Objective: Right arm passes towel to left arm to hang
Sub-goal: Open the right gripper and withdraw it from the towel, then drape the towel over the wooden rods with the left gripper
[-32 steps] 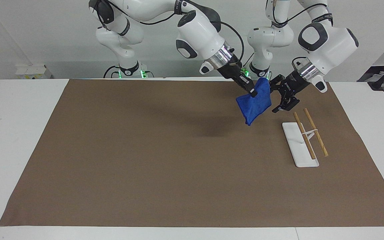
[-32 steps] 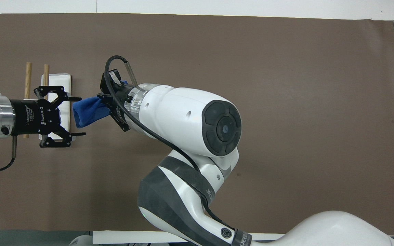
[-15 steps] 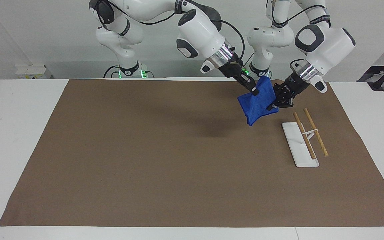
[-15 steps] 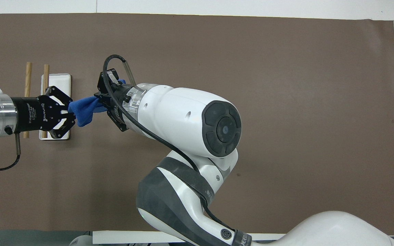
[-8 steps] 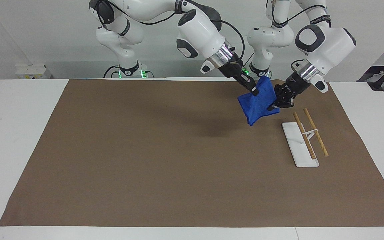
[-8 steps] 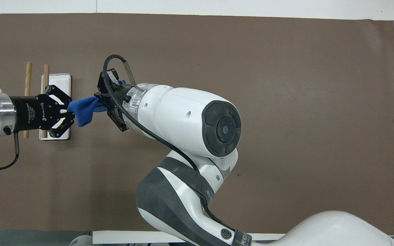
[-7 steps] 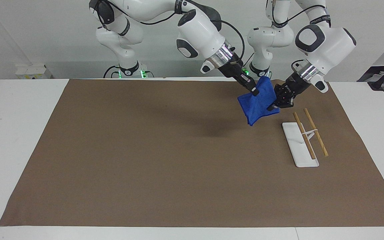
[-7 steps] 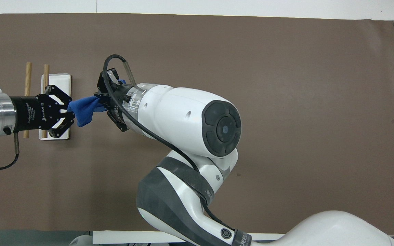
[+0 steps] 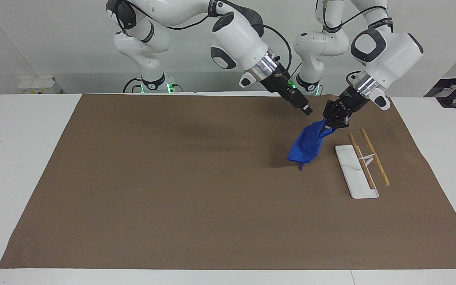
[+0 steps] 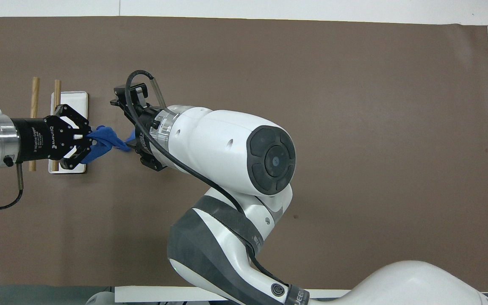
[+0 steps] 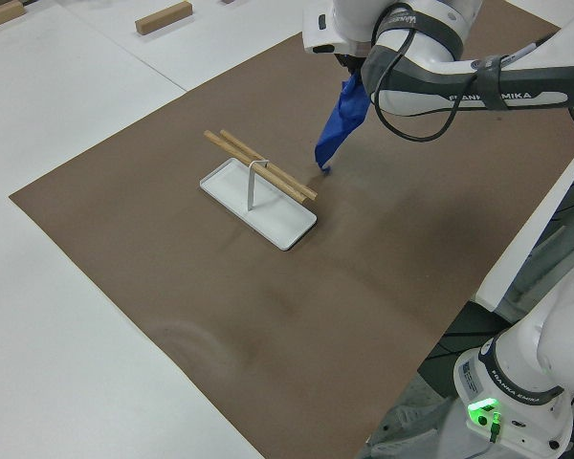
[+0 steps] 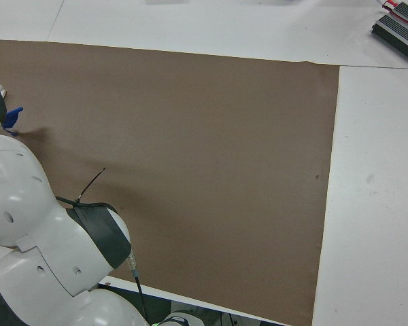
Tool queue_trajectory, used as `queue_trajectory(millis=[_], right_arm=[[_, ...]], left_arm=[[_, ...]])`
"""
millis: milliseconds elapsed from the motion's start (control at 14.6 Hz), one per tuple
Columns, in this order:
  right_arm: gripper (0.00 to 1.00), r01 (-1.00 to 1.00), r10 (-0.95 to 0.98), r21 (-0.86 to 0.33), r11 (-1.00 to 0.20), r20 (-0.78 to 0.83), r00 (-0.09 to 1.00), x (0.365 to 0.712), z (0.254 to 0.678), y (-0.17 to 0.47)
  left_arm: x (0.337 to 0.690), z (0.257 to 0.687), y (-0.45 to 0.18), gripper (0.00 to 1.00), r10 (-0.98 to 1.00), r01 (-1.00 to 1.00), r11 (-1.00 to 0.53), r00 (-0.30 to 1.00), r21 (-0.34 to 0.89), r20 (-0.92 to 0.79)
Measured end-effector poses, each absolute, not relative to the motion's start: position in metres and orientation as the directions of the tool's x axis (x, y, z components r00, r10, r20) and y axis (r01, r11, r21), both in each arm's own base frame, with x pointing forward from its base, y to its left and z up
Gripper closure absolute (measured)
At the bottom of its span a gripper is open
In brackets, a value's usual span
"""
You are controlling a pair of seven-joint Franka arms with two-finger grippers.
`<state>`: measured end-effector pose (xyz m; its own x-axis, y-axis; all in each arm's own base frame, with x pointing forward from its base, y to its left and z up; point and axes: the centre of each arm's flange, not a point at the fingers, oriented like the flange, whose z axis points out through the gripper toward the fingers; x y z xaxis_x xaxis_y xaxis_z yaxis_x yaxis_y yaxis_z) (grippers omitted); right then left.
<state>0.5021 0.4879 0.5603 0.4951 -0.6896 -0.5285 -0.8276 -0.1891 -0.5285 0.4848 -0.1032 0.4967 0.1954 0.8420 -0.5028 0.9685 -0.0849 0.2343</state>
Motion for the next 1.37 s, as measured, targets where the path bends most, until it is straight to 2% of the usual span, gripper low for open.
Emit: queue_trajectory(millis=[69, 206, 411, 617, 754, 1029, 1166, 1371], right_arm=[[0.0, -0.808, -0.685, -0.546, -0.222, -0.502, 0.528, 0.502, 0.558, 0.487], [0.0, -0.74, -0.672, -0.588, -0.327, -0.406, 0.62, 0.505, 0.541, 0.48], [0.0, -0.569, -0.601, -0.599, -0.564, -0.176, 0.78, 0.509, 0.501, 0.45], [0.0, -0.389, -0.432, -0.433, -0.813, -0.001, 0.902, 0.527, 0.479, 0.389], [0.0, -0.27, -0.297, -0.306, -0.913, 0.044, 0.954, 0.543, 0.481, 0.333], [0.0, -0.128, -0.128, -0.129, -0.983, -0.003, 0.992, 0.558, 0.502, 0.215], [0.0, -0.154, -0.151, -0.089, -0.984, -0.043, 0.988, 0.556, 0.518, 0.162], [0.0, -0.174, -0.166, -0.061, -0.983, -0.112, 0.98, 0.549, 0.534, 0.078]], left_arm=[[0.488, 0.499, -0.101, 0.98, 0.84, 0.961, -0.106, 0.225, 0.257, -0.494], [0.495, 0.503, -0.094, 0.98, 0.829, 0.933, -0.173, 0.311, 0.316, -0.464], [0.504, 0.507, -0.087, 0.98, 0.783, 0.85, -0.329, 0.489, 0.411, -0.384], [0.508, 0.505, -0.087, 0.98, 0.687, 0.71, -0.518, 0.677, 0.477, -0.263], [0.51, 0.505, -0.077, 0.98, 0.611, 0.609, -0.612, 0.769, 0.505, -0.187], [0.526, 0.52, -0.041, 0.95, 0.488, 0.43, -0.748, 0.873, 0.506, -0.02], [0.535, 0.521, -0.036, 0.94, 0.41, 0.329, -0.816, 0.909, 0.476, 0.076], [0.54, 0.518, -0.023, 0.92, 0.392, 0.302, -0.836, 0.913, 0.458, 0.113]])
